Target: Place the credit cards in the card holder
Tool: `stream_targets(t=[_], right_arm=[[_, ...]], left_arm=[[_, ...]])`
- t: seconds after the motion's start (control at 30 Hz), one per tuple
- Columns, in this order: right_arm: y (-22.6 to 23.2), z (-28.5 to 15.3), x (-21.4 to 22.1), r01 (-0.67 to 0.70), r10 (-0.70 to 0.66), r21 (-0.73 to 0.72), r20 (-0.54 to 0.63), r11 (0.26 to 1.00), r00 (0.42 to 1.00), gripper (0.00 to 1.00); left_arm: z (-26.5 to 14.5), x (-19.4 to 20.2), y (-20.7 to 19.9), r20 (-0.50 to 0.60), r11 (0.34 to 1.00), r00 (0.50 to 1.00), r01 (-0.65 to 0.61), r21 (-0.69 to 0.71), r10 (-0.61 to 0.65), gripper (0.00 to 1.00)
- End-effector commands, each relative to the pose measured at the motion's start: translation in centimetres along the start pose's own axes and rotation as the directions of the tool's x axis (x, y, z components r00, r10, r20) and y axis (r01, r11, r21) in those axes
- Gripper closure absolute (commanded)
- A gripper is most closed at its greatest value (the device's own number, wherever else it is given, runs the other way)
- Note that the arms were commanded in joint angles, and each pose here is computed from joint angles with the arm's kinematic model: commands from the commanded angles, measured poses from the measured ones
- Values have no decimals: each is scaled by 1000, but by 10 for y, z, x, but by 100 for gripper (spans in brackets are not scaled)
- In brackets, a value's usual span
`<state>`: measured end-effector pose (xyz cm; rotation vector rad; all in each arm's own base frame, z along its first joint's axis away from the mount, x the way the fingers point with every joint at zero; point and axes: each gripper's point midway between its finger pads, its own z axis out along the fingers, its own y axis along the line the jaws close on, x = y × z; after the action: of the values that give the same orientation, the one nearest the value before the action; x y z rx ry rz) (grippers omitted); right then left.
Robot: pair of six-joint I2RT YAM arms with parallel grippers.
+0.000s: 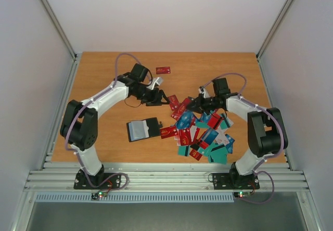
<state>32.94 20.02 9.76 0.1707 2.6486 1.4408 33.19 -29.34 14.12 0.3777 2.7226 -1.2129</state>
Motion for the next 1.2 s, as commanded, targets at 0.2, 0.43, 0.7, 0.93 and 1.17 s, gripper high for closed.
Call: stream_targets(t=[0.2, 0.43, 0.7, 0.93, 1.17], right_arm=[[97, -30, 23, 130, -138, -198, -30, 972, 990, 99], [154, -36, 49, 213, -258, -335, -96, 918, 962, 99], [195, -35, 79, 245, -350, -458, -158, 854, 923, 99], [217, -33, 95, 264, -411, -522, -187, 811, 892, 99], [234, -35, 102, 277, -448, -566, -187, 776, 874, 99]], left_arm=[[-76, 22, -42, 91, 968, 991, -118, 223, 100, 45], [-105, 54, -57, 111, 944, 989, -130, 303, 101, 46], [-125, 81, -79, 115, 912, 987, -150, 382, 114, 58], [-136, 100, -86, 114, 910, 987, -152, 386, 116, 62], [-141, 107, -88, 125, 919, 985, -156, 362, 117, 64]])
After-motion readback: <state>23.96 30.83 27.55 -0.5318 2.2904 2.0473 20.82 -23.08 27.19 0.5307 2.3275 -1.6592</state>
